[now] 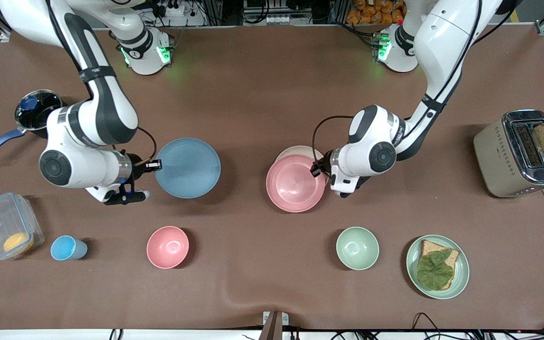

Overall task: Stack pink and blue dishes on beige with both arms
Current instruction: 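Carry the pink plate over the beige plate while the right gripper lifts the blue plate, then lower the pink plate onto the beige plate and open the left gripper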

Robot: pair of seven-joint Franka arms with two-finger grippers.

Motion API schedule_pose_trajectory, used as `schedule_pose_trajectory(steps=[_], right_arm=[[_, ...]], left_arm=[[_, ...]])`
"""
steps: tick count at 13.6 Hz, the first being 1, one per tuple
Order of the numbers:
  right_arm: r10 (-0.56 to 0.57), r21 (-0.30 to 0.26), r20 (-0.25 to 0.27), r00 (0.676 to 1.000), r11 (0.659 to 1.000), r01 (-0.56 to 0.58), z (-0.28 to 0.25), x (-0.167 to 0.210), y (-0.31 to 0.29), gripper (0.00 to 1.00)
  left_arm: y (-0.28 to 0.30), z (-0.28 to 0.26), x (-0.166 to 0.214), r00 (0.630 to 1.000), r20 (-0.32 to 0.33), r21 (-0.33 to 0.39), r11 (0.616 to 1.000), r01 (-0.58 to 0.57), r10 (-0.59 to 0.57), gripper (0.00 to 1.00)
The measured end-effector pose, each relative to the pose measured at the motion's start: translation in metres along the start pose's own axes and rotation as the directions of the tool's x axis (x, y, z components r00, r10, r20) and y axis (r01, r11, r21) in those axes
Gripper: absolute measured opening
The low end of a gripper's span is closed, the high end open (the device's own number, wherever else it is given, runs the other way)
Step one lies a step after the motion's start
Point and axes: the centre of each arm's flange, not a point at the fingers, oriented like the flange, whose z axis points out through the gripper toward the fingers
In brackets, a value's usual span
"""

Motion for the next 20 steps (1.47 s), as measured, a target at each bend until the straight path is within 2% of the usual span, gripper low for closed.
schedule_pose_trajectory(steps=[3,5,9,12,14,17,20], right_arm=[[0.006,0.003,0.02,1.0,1.0,-0.006,-0.011,-0.01,-0.004,0.05],[0.009,0.034,0.033,0.999,0.999,-0.01,-0.016,-0.015,-0.008,0.05],[0.006,0.051,0.041,0.999,0.999,-0.008,-0.017,-0.018,-0.012,0.05],[0.006,0.052,0.041,0.999,0.999,-0.008,-0.017,-0.018,-0.013,0.05],[0.006,0.053,0.041,0.999,0.999,-0.008,-0.017,-0.018,-0.013,0.05],[0.006,0.053,0.042,0.999,0.999,-0.009,-0.017,-0.018,-0.013,0.05],[0.007,0.053,0.043,0.999,0.999,-0.009,-0.017,-0.019,-0.013,0.05]], left_arm=[[-0.001,-0.001,0.003,1.0,-0.002,-0.001,1.0,0.004,-0.004,0.05],[-0.002,-0.007,0.007,1.0,-0.007,-0.008,1.0,0.016,-0.017,0.05],[-0.008,-0.045,0.007,0.998,-0.041,-0.035,0.998,0.055,-0.056,0.05],[-0.012,-0.06,-0.008,0.998,-0.047,-0.013,0.999,0.05,-0.05,0.05],[-0.017,-0.052,-0.013,0.998,-0.041,0.014,0.999,0.046,-0.045,0.05],[-0.029,-0.037,-0.015,0.999,-0.045,0.092,0.995,0.026,-0.022,0.05],[-0.029,-0.034,-0.019,0.999,-0.043,0.11,0.994,0.016,-0.011,0.05]])
